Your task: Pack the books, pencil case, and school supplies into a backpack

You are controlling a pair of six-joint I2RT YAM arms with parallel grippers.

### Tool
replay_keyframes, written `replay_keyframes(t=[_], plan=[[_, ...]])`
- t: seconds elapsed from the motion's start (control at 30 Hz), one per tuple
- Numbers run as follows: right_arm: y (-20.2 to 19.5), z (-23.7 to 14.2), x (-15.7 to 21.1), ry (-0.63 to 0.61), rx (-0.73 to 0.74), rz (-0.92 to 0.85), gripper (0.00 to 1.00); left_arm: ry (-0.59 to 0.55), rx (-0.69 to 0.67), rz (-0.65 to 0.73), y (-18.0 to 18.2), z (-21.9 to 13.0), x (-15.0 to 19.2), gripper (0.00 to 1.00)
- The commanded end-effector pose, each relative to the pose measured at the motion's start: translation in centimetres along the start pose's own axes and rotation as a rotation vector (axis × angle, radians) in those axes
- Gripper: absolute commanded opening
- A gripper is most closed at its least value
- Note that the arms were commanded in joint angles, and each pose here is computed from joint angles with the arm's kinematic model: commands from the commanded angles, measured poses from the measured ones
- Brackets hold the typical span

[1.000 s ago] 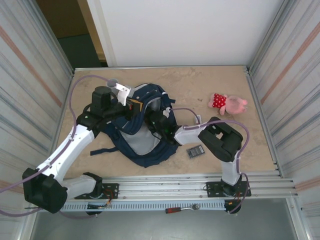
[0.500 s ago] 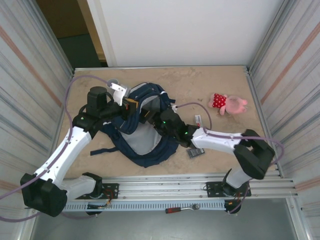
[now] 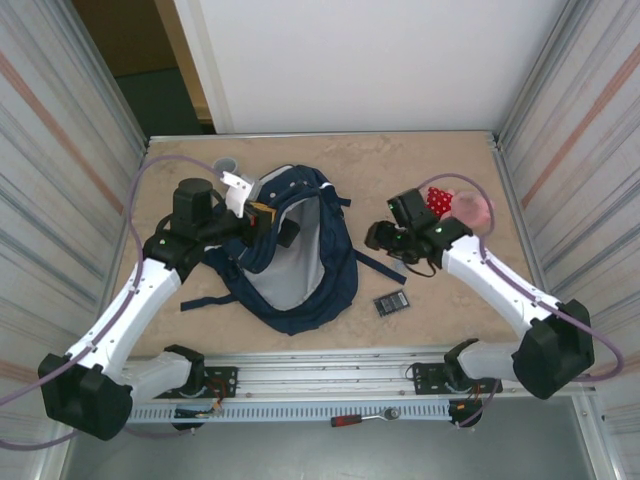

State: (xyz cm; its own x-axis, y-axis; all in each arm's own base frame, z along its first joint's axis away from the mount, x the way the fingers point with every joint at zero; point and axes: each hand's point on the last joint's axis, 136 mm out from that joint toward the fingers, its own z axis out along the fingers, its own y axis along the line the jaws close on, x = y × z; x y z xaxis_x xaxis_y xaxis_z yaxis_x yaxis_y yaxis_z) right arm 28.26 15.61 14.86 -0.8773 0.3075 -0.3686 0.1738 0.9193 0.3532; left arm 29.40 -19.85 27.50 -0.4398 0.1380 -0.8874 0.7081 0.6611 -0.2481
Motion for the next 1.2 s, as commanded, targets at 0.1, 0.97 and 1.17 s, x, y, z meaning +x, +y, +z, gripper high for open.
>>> replay_keyframes(t=[0.1,0.97,1.17], plan=[[-8.1,1.9,1.5,0.284,0.288,-0.227,0.69,-0.111,0.046,0.09,-1.6,-1.7,-2.9,0.0],[-8.8,12.7,-0.8,0.446,0.207,-0.299,0.52,-0.101,0.035,0.078,-1.3,-1.5,-2.6,0.0],[-8.8,10.8,-0.7,0.399,0.204,-0.289,0.43,-0.107,0.025,0.079,-1.3,-1.7,-2.9,0.0]])
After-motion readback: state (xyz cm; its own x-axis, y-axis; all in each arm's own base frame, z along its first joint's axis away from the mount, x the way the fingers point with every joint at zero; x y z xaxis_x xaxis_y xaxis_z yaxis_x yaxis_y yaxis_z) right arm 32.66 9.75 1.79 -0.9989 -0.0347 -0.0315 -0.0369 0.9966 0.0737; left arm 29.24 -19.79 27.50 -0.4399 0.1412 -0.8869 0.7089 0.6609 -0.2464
